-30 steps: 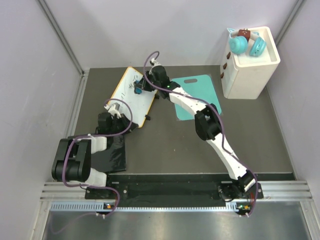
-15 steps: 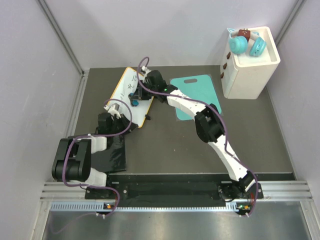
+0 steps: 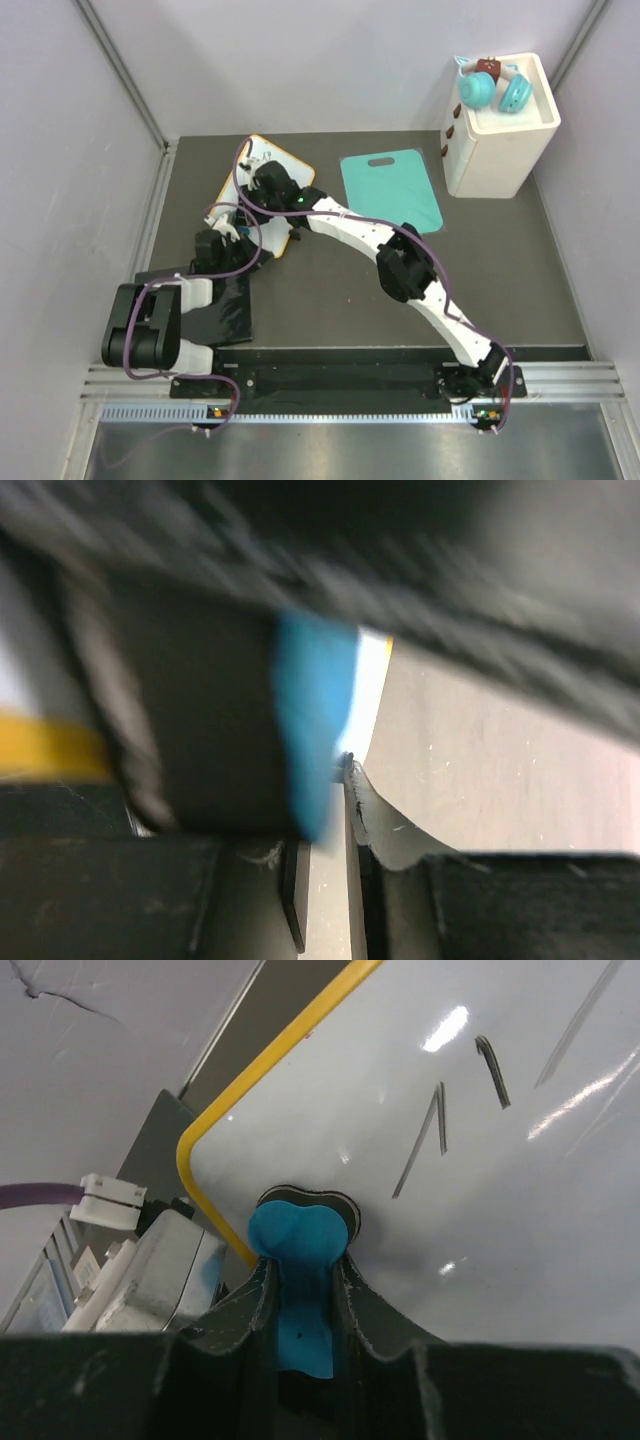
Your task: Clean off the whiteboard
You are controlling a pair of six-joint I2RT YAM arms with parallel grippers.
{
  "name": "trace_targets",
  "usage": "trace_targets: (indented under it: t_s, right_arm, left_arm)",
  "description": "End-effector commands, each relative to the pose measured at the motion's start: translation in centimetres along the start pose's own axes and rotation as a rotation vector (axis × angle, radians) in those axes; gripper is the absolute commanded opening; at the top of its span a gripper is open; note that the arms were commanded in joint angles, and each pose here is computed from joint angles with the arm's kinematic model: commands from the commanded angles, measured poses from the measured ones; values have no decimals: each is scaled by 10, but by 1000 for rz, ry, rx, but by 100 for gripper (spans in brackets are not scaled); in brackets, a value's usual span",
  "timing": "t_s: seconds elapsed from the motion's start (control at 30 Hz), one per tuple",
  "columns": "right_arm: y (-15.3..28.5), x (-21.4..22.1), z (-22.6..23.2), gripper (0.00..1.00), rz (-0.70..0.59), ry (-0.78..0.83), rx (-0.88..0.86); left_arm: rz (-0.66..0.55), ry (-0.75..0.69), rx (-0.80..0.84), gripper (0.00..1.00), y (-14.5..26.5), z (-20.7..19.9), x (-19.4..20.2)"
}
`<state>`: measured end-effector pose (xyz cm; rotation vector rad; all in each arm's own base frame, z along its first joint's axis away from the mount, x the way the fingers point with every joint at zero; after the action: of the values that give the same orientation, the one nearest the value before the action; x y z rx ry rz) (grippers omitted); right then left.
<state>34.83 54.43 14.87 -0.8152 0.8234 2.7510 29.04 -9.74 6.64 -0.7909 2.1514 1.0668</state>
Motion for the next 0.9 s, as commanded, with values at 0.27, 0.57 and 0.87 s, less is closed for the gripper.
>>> trace_targets:
  t_s: [0.27, 0.57, 0.87]
  right_arm:
    - [-21, -32, -84, 0, -189, -149, 241]
    - [13, -86, -152, 0, -334, -305, 357]
    - [25, -84, -122, 0, -297, -291, 167]
  left_arm:
    - [41, -101, 152, 0, 12, -28, 16]
    - [12, -118, 147, 0, 17, -30, 14]
    - [-81, -166, 181, 0, 31, -42, 3]
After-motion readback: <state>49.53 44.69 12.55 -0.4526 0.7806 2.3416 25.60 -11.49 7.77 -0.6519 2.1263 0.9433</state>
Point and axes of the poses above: each gripper's point midway between its finger pads, its own y axis back along the fingers, its own z axis along the line the jaws close on, x = y × z, the point moved 4 cm from there along y, back along the fingers, and after that the axes turned 14 degrees about -y, right-handed, at the moved point
